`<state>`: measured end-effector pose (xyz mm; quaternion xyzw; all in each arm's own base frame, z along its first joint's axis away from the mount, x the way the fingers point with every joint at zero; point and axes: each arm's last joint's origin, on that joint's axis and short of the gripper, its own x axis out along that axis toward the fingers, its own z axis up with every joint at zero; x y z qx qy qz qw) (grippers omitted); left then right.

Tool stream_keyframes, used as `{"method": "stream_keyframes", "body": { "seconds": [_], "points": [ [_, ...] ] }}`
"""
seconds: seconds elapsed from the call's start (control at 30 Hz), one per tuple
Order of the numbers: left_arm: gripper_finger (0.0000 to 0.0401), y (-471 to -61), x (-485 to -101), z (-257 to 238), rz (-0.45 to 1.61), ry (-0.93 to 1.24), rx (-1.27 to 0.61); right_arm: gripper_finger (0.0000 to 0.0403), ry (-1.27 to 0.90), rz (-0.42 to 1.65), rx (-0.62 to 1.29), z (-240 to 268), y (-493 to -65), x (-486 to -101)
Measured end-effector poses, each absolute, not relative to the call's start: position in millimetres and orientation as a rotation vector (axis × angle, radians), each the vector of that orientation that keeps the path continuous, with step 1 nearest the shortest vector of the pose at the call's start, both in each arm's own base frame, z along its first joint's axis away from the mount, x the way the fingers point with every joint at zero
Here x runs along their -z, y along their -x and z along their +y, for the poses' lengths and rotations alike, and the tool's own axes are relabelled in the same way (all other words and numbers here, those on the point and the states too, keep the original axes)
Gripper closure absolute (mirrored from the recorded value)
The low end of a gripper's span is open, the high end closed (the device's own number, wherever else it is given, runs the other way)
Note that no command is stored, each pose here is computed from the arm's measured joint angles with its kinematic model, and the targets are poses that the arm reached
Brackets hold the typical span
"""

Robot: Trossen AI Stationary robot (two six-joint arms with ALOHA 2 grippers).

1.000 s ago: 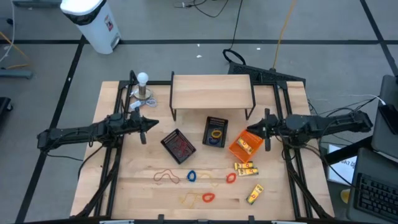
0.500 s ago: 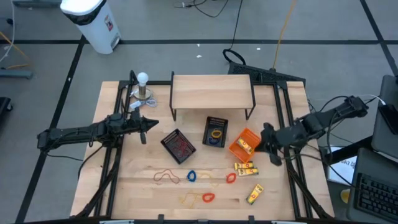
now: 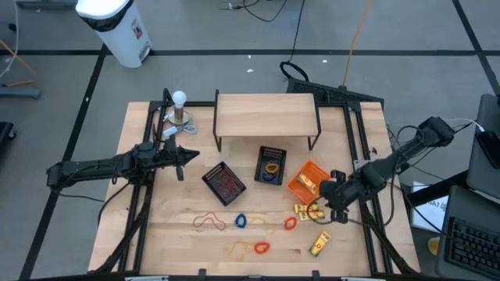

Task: Pick & Place Office Desk Supplies
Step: Put the crayon box into the orange bin

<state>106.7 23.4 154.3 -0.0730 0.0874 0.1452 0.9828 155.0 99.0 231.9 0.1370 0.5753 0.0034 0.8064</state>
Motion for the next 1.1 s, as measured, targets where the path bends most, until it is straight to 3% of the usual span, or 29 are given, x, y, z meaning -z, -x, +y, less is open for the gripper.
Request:
{"method": "stream_keyframes", "body": {
  "seconds": [0.2, 0.33, 1.1],
  "points": [
    [0.0398, -107, -154, 23, 0.178, 0.142, -0.292, 0.0187, -0.25, 1.252, -0.038, 118, -166, -217],
    [0.0398, -107, -154, 23, 0.182, 0.123, -0.291, 0.0151, -0.231, 1.292, -0.023, 125, -169, -208],
    [0.0398, -107, -154, 23, 0.185, 0.117, -0.29, 0.0157, -0.183, 1.389, 0.037, 143, -190, -164]
  ]
}}
